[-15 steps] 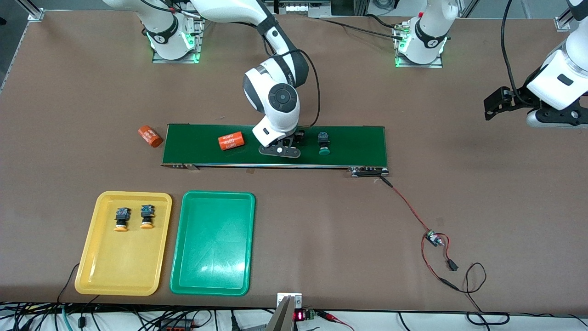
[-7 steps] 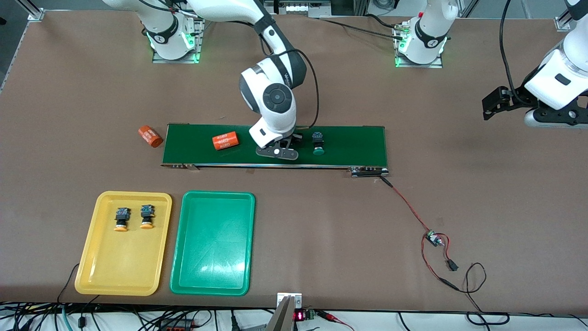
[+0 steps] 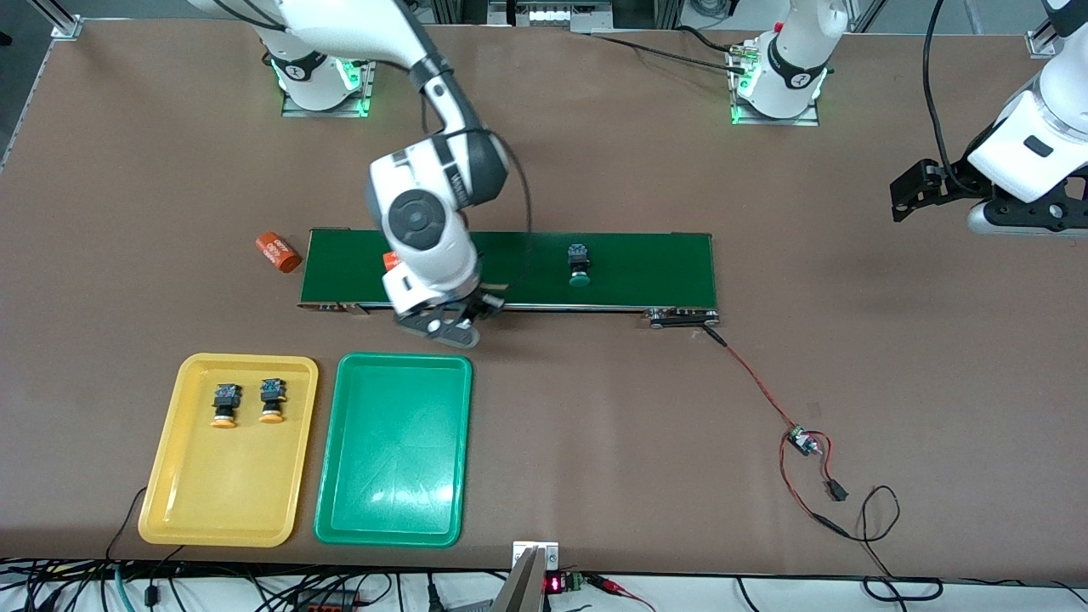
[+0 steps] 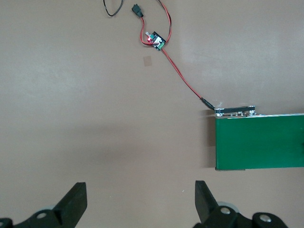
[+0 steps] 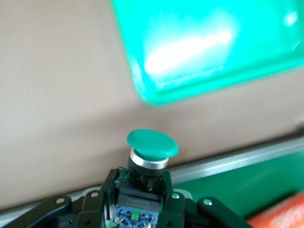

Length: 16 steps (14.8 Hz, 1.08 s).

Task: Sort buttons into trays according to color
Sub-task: 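Carry the green button to the green tray with the right gripper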

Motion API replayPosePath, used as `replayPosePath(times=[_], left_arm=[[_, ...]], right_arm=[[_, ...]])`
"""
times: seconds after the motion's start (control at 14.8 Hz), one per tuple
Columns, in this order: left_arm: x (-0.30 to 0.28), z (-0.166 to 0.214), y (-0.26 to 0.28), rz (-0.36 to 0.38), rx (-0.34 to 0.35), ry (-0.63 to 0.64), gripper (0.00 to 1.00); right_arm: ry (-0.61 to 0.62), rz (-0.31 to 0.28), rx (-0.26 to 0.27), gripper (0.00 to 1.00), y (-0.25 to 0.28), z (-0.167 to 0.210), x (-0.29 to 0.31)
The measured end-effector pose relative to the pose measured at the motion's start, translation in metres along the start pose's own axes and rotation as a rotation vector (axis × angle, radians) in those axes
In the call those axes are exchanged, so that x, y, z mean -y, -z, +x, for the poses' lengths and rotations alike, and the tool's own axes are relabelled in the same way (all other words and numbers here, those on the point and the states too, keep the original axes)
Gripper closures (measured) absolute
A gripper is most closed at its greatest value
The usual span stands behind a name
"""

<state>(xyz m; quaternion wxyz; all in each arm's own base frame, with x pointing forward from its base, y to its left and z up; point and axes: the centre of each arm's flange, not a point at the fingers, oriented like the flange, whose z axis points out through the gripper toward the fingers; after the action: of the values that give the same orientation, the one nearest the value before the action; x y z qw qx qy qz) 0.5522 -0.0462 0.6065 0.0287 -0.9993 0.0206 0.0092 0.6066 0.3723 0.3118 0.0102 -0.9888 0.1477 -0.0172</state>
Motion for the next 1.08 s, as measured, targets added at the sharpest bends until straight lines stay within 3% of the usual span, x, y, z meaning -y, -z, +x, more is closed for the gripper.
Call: replayPosePath(times=[0.27,0.54,1.08], left_arm=[[0.000,-0.001,-0.001,0.001,0.010,-0.001,0.00],[-0.001,-0.001,-0.001,0.001,0.013,-0.002,0.00],[0.000,-0.001,-0.001,0.001,0.013,0.000,0.00]], right_arm=[[0.102,0.001,-0.059,0.60,0.010,0.068,-0.046],[0.298,-0.018,-0.112,0.60,-0.018,0.110,-0.082],[0.465,-0.064,-0.185,0.60,-0.083,0.135,-0.082]])
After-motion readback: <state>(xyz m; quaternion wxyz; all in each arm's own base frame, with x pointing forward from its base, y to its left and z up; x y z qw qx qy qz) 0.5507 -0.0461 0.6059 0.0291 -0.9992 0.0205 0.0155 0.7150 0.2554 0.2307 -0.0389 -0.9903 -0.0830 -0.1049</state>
